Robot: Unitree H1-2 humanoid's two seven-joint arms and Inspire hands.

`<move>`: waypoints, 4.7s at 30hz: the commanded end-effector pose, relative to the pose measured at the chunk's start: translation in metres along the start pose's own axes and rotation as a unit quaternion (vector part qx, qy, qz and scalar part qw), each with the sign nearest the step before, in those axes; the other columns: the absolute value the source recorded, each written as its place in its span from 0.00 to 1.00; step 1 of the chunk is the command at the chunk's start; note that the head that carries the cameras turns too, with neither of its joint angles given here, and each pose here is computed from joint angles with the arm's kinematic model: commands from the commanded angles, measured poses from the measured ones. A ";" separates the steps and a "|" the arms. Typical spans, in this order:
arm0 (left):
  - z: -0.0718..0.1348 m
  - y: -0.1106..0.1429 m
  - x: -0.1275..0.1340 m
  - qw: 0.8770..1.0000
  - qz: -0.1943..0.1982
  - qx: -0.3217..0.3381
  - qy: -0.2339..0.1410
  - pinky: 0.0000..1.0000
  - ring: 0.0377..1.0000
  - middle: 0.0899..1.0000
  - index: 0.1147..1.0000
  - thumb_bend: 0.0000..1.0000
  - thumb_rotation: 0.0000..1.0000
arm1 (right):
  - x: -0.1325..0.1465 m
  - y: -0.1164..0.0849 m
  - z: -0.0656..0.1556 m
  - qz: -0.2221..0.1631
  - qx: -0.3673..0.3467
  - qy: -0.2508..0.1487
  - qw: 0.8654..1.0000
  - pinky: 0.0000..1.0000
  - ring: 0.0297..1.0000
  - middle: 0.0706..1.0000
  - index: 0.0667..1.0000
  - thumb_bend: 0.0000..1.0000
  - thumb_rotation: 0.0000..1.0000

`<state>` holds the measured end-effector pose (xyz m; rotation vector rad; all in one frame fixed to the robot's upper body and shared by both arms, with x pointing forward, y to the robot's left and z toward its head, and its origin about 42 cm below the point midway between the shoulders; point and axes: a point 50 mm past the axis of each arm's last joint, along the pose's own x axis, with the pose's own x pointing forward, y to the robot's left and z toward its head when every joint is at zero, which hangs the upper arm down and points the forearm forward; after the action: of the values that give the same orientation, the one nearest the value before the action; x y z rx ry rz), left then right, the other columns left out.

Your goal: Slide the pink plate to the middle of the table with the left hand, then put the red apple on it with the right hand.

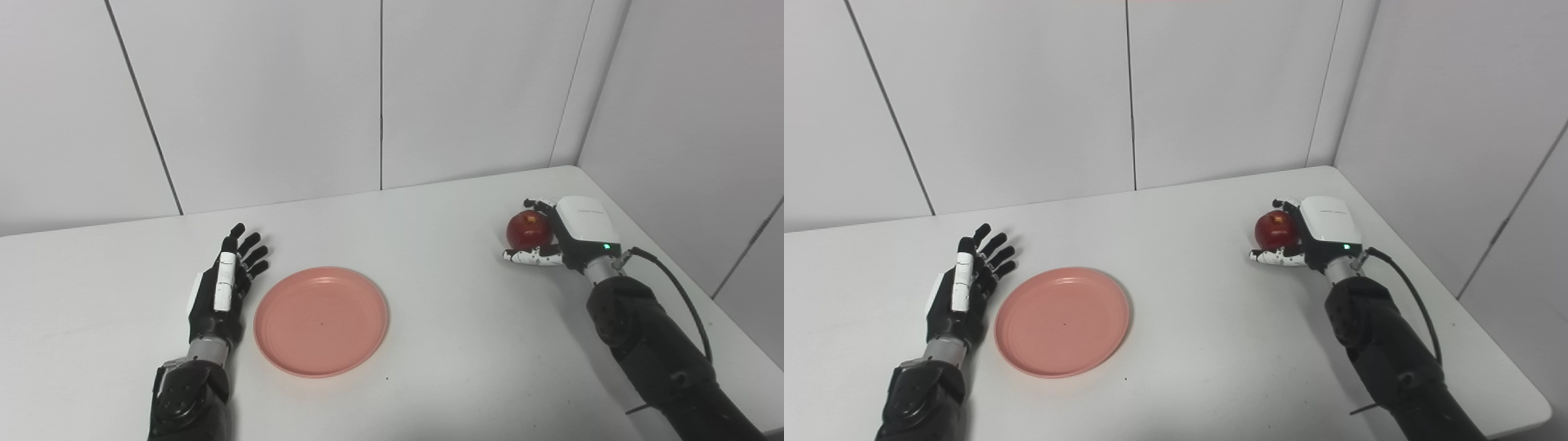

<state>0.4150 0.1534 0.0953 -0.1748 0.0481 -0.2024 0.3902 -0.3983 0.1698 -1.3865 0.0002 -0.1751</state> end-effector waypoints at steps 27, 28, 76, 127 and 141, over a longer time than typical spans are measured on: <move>-0.030 0.003 -0.018 0.998 0.013 -0.008 0.063 0.85 0.85 0.88 0.91 0.90 0.88 | 0.017 -0.031 -0.001 -0.052 0.010 -0.021 0.998 0.41 0.48 0.56 0.65 0.70 0.56; -0.030 0.003 -0.018 0.998 0.013 -0.009 0.063 0.85 0.85 0.88 0.91 0.90 0.88 | 0.017 -0.030 -0.001 -0.052 0.010 -0.021 0.998 0.37 0.44 0.53 0.63 0.68 0.54; -0.030 -0.002 -0.017 0.998 0.017 -0.002 0.063 0.82 0.83 0.87 0.90 0.90 0.88 | 0.020 -0.076 0.069 -0.107 0.032 -0.173 0.979 0.14 0.18 0.25 0.46 0.50 0.18; -0.048 -0.063 -0.013 0.998 0.008 -0.011 0.060 0.80 0.82 0.87 0.91 0.83 0.87 | -0.009 -0.007 0.222 -0.024 0.121 -0.361 0.924 0.16 0.20 0.29 0.46 0.50 0.19; -0.048 -0.062 -0.014 0.998 0.007 -0.011 0.060 0.82 0.84 0.86 0.91 0.84 0.87 | -0.015 0.008 0.233 -0.003 0.110 -0.384 0.917 0.17 0.21 0.29 0.46 0.50 0.18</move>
<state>0.4082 0.0908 0.0935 -0.1696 0.0494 -0.1995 0.3928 -0.1774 0.1805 -1.1637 -0.5478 0.3739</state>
